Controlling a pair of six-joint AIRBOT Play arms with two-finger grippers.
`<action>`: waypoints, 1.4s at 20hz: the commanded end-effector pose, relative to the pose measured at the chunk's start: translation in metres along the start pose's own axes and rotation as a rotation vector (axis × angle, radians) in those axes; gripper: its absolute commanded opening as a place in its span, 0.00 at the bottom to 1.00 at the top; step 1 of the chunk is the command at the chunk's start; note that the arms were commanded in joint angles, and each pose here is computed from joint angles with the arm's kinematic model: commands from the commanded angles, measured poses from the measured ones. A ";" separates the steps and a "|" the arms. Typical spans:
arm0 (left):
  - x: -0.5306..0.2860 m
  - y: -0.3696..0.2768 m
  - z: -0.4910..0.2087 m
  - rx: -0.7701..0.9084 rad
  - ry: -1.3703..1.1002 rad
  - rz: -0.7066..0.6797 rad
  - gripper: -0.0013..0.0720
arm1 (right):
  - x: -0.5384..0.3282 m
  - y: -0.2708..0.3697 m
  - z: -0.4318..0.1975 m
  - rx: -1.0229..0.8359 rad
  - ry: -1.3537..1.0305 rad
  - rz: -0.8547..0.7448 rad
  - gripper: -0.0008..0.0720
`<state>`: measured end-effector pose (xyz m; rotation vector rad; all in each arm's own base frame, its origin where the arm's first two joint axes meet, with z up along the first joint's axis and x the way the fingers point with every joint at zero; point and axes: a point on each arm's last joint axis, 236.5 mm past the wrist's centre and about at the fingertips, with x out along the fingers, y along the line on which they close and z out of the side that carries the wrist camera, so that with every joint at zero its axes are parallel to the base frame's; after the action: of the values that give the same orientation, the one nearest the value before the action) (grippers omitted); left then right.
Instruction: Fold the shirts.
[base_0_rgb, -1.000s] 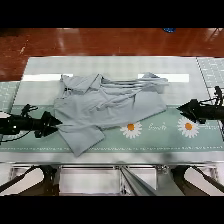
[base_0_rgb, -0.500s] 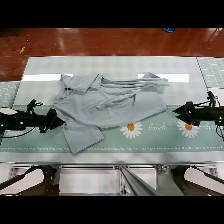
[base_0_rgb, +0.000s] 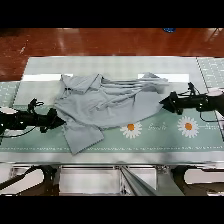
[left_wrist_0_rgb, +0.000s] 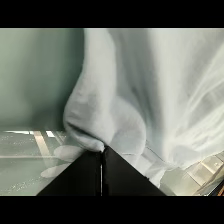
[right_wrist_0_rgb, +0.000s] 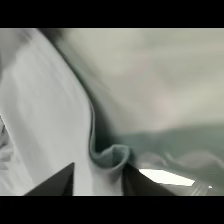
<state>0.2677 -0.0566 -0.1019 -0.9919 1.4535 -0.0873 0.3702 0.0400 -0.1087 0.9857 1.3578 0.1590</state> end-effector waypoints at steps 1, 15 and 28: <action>-0.001 -0.002 0.002 0.005 -0.002 -0.002 0.04 | 0.026 0.029 0.003 -0.070 0.050 -0.008 0.20; -0.411 -0.339 0.000 0.859 -1.014 -0.310 0.04 | -0.401 0.344 -0.057 -0.947 -0.938 -0.046 0.05; -0.548 -0.267 -0.198 0.938 -1.577 0.111 0.04 | -0.489 0.271 -0.241 -0.920 -1.145 -0.215 0.05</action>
<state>0.1672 -0.0268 0.5309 -0.0006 -0.1075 -0.0430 0.1711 0.0299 0.4793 0.0316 0.1400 0.0717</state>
